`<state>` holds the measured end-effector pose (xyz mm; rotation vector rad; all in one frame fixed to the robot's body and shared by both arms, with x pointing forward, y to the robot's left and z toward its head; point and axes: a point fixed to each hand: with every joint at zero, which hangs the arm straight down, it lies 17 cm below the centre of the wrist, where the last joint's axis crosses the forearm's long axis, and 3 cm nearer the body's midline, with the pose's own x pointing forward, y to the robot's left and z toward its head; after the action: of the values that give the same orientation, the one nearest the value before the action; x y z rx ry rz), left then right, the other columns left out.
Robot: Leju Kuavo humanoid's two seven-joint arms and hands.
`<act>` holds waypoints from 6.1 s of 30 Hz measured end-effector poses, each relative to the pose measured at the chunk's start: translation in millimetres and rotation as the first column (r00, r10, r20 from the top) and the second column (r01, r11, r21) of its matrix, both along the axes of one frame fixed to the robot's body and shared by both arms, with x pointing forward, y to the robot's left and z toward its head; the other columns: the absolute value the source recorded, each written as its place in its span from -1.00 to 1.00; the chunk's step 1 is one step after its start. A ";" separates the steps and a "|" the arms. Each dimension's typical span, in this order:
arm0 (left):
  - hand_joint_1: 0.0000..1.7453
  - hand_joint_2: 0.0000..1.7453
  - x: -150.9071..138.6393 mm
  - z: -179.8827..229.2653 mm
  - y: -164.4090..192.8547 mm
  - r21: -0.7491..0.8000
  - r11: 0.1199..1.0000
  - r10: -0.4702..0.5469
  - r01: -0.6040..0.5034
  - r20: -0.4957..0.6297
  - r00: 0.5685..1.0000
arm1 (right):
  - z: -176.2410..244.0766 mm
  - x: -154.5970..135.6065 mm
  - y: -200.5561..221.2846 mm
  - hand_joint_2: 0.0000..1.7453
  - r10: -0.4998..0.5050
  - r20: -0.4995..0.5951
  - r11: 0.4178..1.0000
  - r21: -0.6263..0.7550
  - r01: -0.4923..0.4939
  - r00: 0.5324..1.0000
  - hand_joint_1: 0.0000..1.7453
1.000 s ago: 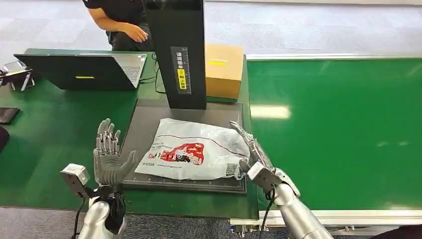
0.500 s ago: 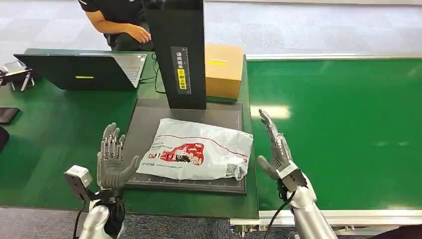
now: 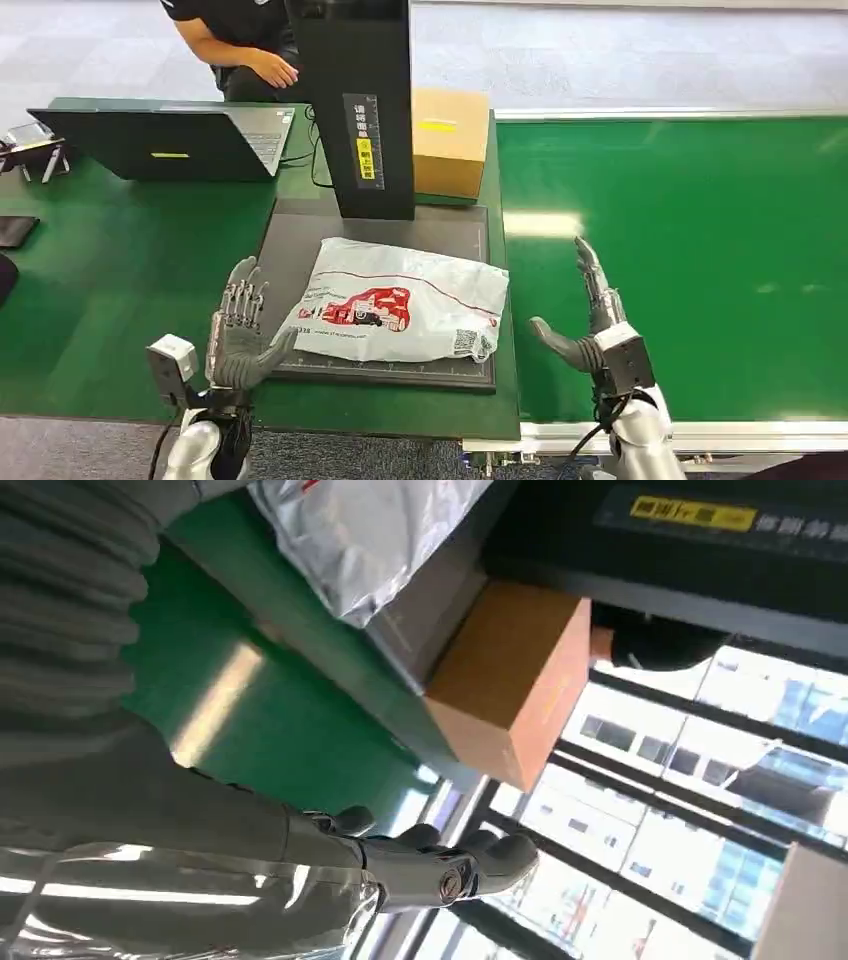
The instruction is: Moved the parcel from conveyor to table for the left to box.
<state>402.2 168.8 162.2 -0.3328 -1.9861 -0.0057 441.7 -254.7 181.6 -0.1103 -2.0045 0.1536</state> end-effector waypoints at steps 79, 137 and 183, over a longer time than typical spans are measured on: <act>1.00 1.00 18.0 -84.8 -42.0 0.850 0.521 0.177 -0.073 -0.024 0.984 | -76.7 -14.1 -14.6 1.00 -0.033 -0.267 0.998 0.046 0.047 0.963 -1.00; -1.00 1.00 -30.9 4.6 357.1 0.625 -0.066 0.901 -0.778 0.372 0.223 | -87.8 -36.9 -30.2 1.00 -0.086 -0.300 0.991 0.072 0.112 0.950 -1.00; -1.00 1.00 -37.2 53.9 308.3 0.100 0.344 0.923 -0.934 0.145 0.356 | -82.4 -33.6 -30.7 1.00 -0.096 -0.284 0.990 0.073 0.121 0.954 -1.00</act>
<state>364.9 477.1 216.1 1.0059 -1.9476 0.5690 408.1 -285.4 99.1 -0.1336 -1.7145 0.0066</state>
